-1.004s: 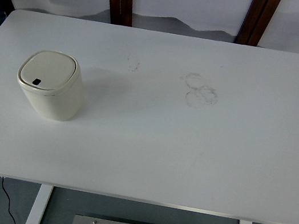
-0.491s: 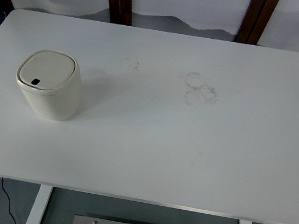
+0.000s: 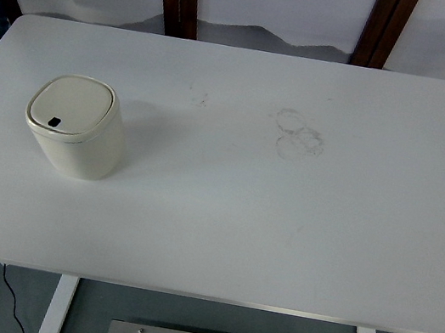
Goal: Close trash bin
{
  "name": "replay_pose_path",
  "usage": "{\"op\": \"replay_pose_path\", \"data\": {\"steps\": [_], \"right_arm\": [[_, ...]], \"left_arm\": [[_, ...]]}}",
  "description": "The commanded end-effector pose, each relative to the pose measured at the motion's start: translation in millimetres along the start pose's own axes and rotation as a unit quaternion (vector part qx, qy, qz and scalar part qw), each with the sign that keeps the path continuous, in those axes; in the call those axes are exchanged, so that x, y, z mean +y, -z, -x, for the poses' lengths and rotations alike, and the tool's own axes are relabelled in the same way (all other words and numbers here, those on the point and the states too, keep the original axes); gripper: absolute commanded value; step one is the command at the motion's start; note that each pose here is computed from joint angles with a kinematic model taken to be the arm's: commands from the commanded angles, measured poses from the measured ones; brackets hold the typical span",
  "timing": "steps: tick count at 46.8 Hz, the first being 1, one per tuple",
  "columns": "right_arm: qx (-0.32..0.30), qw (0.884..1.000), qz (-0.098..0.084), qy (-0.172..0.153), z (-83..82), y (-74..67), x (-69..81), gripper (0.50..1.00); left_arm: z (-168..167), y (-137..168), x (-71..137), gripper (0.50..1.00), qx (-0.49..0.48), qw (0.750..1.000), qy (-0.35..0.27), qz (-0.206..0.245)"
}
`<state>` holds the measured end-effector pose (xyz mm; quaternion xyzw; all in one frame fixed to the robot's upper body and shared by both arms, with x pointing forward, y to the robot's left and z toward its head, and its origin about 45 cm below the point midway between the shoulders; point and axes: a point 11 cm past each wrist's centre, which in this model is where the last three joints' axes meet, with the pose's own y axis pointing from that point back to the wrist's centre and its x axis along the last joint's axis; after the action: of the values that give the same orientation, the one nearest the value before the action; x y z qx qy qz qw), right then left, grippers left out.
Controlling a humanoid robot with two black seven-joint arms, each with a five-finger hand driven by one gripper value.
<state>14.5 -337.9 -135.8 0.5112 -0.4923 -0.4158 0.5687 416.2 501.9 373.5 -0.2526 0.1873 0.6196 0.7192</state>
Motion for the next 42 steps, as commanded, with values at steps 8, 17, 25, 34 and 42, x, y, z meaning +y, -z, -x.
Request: {"op": "replay_pose_path", "data": {"steps": [8,17,25,34,42], "right_arm": [[0.0,1.0,0.0,0.0,0.0,-0.1,0.0,0.995],[-0.001,1.0,0.0,0.0,0.0,0.0,0.0,0.995],[0.0,1.0,0.0,0.0,0.0,-0.1,0.0,0.995],[0.0,1.0,0.0,0.0,0.0,-0.1,0.0,0.995],[0.0,1.0,0.0,0.0,0.0,-0.1,0.0,0.995]], "left_arm": [[-48,32,21,1.0,0.029,0.998,-0.053,0.013],[-70,42,36,1.0,0.046,0.995,-0.078,0.032],[-89,54,45,1.0,0.044,0.993,-0.105,0.034],[-103,75,57,1.0,0.046,0.991,-0.127,0.015],[-105,81,59,1.0,0.045,0.991,-0.128,-0.002]]}}
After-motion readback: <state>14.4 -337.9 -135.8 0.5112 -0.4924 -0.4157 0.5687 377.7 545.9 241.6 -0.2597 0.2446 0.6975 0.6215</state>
